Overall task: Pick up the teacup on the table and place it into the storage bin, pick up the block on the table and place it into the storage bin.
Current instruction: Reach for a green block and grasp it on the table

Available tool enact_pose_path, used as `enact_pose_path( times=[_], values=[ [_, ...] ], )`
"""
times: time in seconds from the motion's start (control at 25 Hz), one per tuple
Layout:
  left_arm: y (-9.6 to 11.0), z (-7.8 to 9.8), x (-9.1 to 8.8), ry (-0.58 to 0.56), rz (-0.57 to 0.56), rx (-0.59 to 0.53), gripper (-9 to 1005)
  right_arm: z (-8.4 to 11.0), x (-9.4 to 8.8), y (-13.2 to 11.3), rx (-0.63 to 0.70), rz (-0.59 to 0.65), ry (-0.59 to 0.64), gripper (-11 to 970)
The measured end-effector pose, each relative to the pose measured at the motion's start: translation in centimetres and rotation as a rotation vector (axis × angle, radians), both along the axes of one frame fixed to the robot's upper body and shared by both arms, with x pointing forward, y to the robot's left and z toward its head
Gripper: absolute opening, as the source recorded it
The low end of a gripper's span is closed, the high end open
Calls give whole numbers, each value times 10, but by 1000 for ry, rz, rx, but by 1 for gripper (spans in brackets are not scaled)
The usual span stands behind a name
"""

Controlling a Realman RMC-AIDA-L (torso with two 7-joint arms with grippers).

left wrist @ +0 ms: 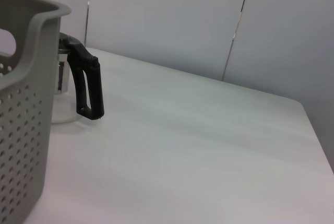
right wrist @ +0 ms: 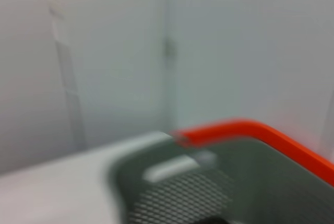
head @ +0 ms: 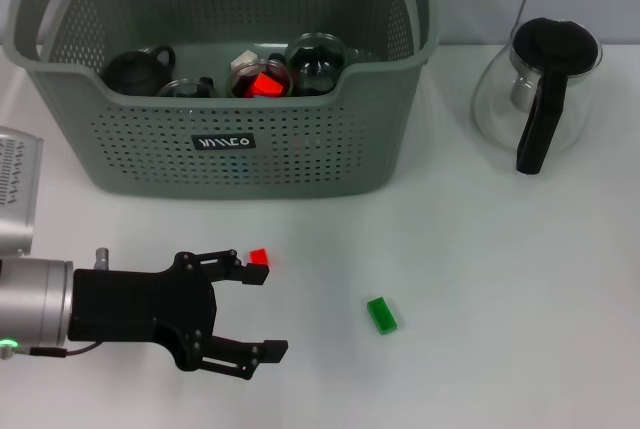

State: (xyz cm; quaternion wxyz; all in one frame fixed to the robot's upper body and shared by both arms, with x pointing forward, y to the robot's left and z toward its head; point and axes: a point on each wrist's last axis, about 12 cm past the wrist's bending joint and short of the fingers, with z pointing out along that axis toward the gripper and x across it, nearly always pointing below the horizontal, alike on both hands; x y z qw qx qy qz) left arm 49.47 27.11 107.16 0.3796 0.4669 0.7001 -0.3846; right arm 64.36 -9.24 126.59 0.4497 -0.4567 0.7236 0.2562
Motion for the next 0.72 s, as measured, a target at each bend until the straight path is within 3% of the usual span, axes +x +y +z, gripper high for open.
enact_pose_path(
  times=[0.16,0.32,0.52,0.72],
  values=[
    [0,0,0,1,-1,0,937,-4,-29,-23,38,151,-1,731],
    [0,0,0,-2,-3,2,937,-24,-52,-53,-45,250,63,841],
    [1,-3,0,-2,1,27,937,-53,-67,-80,-142,279,171,944],
    [1,-6,1,0,22,36,937,-77,-73,-83,-248,281,247,938]
  ],
)
